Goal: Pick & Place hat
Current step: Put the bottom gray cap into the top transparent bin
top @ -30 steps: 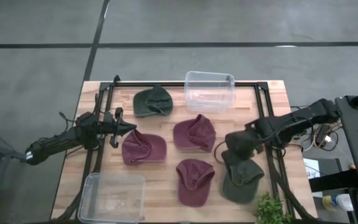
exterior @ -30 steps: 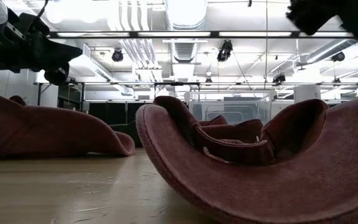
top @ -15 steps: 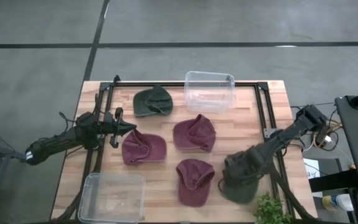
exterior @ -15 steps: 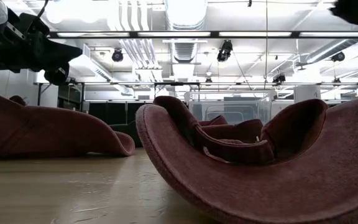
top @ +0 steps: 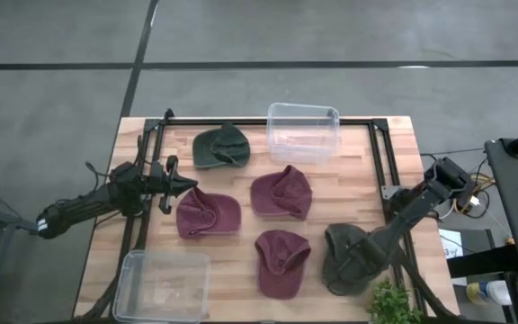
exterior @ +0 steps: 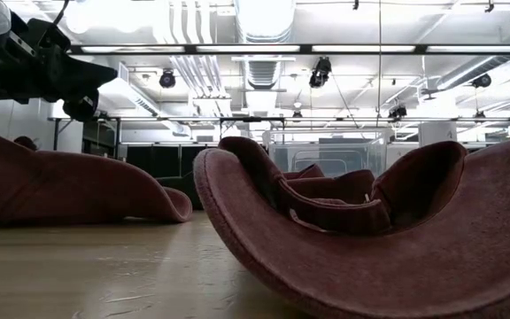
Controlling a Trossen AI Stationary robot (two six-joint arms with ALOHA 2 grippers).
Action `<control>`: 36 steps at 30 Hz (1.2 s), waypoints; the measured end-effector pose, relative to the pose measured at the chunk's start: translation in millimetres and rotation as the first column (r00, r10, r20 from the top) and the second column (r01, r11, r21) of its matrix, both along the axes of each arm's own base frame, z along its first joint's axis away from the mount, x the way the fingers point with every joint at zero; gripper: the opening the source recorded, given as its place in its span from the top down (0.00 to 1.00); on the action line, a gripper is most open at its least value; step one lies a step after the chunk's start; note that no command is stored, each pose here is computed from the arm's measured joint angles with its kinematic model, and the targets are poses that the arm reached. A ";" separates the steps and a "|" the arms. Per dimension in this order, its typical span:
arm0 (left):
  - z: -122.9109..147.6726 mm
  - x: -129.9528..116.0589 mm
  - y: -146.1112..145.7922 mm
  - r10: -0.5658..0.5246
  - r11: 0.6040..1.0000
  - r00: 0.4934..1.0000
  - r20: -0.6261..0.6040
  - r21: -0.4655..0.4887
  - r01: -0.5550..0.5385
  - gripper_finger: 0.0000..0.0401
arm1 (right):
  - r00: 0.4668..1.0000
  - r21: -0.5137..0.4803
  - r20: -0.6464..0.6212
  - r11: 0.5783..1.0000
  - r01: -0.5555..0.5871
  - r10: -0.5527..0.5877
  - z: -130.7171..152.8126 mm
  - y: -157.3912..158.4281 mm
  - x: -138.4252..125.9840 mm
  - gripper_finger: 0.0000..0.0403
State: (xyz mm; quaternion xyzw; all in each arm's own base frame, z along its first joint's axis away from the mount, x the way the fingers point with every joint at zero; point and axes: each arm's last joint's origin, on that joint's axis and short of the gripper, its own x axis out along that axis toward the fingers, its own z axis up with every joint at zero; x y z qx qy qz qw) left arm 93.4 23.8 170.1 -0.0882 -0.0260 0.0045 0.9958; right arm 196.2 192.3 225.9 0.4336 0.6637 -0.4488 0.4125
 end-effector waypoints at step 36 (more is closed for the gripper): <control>0.0 0.0 0.0 0.000 1.000 1.000 0.000 0.000 0.000 1.00 | 0.990 0.062 0.123 0.996 0.067 -0.074 -55.0 -18.3 -46.4 0.87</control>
